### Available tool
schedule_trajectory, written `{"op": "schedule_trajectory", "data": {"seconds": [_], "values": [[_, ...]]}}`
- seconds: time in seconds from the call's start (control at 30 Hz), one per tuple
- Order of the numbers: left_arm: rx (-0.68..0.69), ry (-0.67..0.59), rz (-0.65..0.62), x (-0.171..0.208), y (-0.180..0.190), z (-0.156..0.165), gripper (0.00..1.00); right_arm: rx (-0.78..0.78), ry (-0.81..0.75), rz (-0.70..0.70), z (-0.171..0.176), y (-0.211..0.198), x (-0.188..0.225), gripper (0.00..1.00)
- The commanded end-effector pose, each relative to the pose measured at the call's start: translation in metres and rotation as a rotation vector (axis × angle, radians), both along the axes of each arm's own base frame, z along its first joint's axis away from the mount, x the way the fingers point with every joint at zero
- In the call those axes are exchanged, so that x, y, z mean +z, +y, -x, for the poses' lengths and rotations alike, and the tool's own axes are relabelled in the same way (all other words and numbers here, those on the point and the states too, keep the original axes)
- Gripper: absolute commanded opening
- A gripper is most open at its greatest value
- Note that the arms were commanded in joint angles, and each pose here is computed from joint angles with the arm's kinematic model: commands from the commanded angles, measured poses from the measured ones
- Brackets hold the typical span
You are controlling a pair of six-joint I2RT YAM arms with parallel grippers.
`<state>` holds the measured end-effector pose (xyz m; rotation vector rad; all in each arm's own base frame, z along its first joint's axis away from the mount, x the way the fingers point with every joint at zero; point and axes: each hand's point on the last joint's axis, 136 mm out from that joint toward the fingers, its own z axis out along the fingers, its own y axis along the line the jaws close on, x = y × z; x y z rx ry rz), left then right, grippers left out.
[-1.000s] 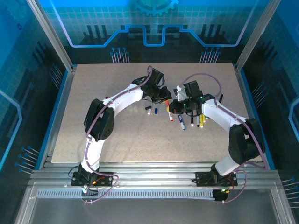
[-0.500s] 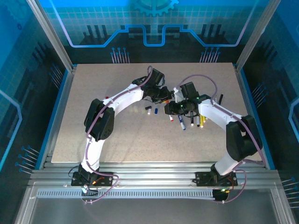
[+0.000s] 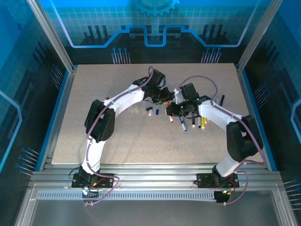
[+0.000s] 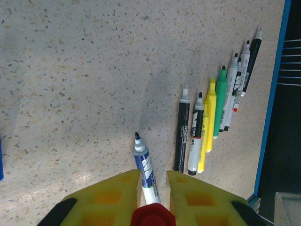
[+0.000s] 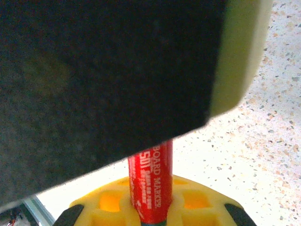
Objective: Open the pen caps
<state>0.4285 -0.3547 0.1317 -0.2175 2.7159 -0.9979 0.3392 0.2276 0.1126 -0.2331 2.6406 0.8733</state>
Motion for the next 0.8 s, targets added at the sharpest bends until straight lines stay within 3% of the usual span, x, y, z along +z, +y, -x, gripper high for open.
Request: {"op": "schedule_trajectory", "data": {"seconds": [0.0, 0.3, 0.5, 0.63, 0.77], "values": [[-0.003, -0.001, 0.012, 0.006, 0.002, 0.002, 0.0, -0.006, -0.012, -0.011, 0.0, 0.007, 0.001, 0.0], [0.004, -0.015, -0.002, 0.009, 0.005, -0.002, 0.0, 0.003, -0.004, -0.013, -0.001, 0.011, -0.001, 0.0], [0.061, -0.028, -0.046, 0.004, 0.027, -0.026, 0.0, 0.026, 0.037, -0.018, 0.022, 0.015, -0.008, 0.0], [0.123, -0.031, -0.063, 0.002, 0.046, -0.053, 0.0, 0.071, 0.11, -0.004, 0.064, 0.018, -0.019, 0.0], [0.178, -0.039, -0.104, 0.003, 0.064, -0.081, 0.0, 0.126, 0.204, 0.05, 0.144, 0.007, -0.033, 0.0]]}}
